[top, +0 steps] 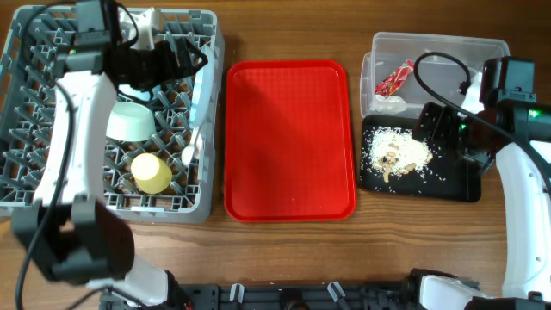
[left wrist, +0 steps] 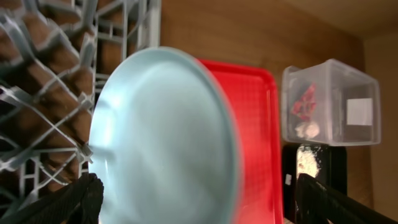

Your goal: Sort waste into correct bins and load items into the dishwasher rack

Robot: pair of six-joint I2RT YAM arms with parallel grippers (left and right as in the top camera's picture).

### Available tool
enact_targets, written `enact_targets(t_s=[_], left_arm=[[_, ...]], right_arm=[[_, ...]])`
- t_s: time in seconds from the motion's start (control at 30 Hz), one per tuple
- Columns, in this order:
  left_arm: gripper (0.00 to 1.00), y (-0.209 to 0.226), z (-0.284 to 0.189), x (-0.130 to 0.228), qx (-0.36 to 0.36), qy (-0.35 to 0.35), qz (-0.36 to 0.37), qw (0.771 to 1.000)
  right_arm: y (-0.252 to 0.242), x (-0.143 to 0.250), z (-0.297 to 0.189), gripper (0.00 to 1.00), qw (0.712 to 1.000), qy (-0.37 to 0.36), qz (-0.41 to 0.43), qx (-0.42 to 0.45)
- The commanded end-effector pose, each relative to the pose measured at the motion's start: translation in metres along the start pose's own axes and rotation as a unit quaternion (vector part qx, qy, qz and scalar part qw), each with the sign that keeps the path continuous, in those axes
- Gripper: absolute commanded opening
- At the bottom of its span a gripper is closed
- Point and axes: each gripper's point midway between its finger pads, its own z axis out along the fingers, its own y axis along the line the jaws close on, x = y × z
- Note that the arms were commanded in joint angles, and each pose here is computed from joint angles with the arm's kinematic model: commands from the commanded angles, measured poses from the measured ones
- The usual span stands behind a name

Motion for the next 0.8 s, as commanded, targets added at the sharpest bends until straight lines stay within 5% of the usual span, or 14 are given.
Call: enact_targets(t_s=[0.0, 0.13, 0.27, 0.57, 0.77], left_arm=[[1.00, -0.016, -0.050, -0.004, -0.033, -0.051, 0.027, 0.998], [1.00, 0.018, -0.065, 0.015, -0.147, -0.036, -0.021, 0.988], [1.00, 0.070, -0.085, 0.051, -0.303, -0.014, -0.174, 0.937], [0.99, 0.065, -0.091, 0.092, -0.304, 0.079, -0.159, 0.936], [0.99, 0.052, -0.100, 0.099, -0.286, 0.036, -0.108, 0.951]], right_arm=[[0.036, -0.015, -0.011, 1.00, 0.992, -0.039, -0.058, -0.100], [0.056, -0.039, -0.018, 1.00, 0.981, -0.095, -0.107, -0.134], [0.065, -0.047, -0.011, 1.00, 0.978, -0.113, -0.144, -0.103], [0.065, -0.023, 0.006, 1.00, 0.986, -0.053, -0.136, -0.087], [0.064, -0.018, -0.018, 1.00, 0.982, -0.087, -0.140, -0.088]])
